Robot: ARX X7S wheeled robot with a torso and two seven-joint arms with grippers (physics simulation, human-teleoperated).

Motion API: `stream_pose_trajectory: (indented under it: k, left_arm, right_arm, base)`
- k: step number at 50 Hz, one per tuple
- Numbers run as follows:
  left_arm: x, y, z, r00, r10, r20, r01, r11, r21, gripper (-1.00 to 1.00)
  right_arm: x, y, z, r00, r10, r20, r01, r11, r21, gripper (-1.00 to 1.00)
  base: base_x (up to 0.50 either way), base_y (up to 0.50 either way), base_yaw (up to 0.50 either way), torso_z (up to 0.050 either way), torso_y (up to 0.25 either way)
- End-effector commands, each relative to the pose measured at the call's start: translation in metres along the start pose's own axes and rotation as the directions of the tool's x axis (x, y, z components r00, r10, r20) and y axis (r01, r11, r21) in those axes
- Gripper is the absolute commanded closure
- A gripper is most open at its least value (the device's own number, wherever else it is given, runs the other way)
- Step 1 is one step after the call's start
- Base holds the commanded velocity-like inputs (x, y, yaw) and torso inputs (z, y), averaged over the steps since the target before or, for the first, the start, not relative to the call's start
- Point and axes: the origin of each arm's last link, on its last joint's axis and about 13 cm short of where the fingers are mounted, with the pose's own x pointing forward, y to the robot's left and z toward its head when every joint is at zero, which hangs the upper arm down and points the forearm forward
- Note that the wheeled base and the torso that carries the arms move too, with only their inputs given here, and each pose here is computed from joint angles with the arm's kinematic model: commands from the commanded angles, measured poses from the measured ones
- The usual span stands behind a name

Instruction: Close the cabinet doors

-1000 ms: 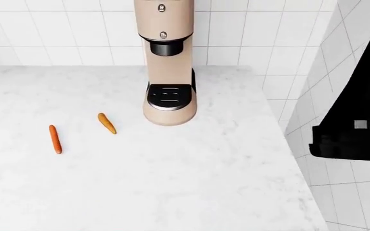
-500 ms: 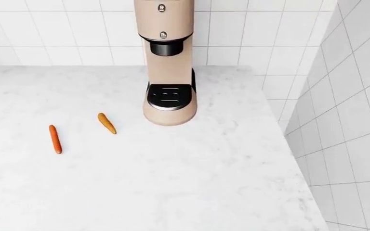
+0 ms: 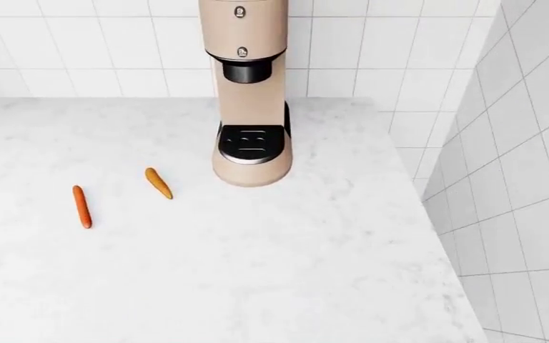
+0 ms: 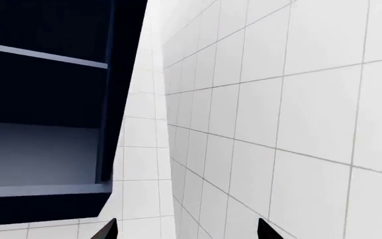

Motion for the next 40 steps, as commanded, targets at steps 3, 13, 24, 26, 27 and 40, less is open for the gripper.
stream_pose_trajectory:
  k: [3,13,24,26,27,40]
  left_arm:
    - [0.001,0.001,0.002,1.000,0.005,0.006,-0.005,1.000,0.000,-1.00]
    - [0.002,0.001,0.000,1.000,0.006,0.003,-0.006,1.000,0.003,-1.00]
    - [0.002,0.001,0.000,1.000,0.006,0.005,-0.006,1.000,0.003,-1.00]
    - [0.002,0.001,0.000,1.000,0.005,0.003,-0.005,1.000,0.003,-1.00]
    - [0.002,0.001,0.000,1.000,0.005,0.003,-0.005,1.000,0.003,-1.00]
    - [0.002,0.001,-0.001,1.000,0.005,0.001,-0.005,1.000,0.004,-1.00]
  right_arm:
    - [0.015,0.000,0.014,0.999,-0.024,0.029,0.024,1.000,-0.008,-1.00]
    - [0.030,-0.003,0.020,0.998,-0.037,0.042,0.038,0.999,-0.017,-1.00]
    - [0.053,-0.010,0.024,0.998,-0.031,0.048,0.032,0.999,-0.025,-1.00]
    - [0.056,-0.012,0.023,0.999,-0.028,0.046,0.030,0.999,-0.033,-1.00]
    - [0.058,-0.013,0.021,0.999,-0.027,0.042,0.029,0.999,-0.035,-1.00]
    - [0.081,-0.024,0.024,0.999,-0.033,0.043,0.035,0.998,-0.058,-1.00]
  base:
    - [0.00,0.00,0.00,0.000,0.000]
    - [0.00,0.00,0.00,0.000,0.000]
    - [0.00,0.00,0.00,0.000,0.000]
    - [0.00,0.00,0.00,0.000,0.000]
    - [0.00,0.00,0.00,0.000,0.000]
    - [0.00,0.00,0.00,0.000,0.000]
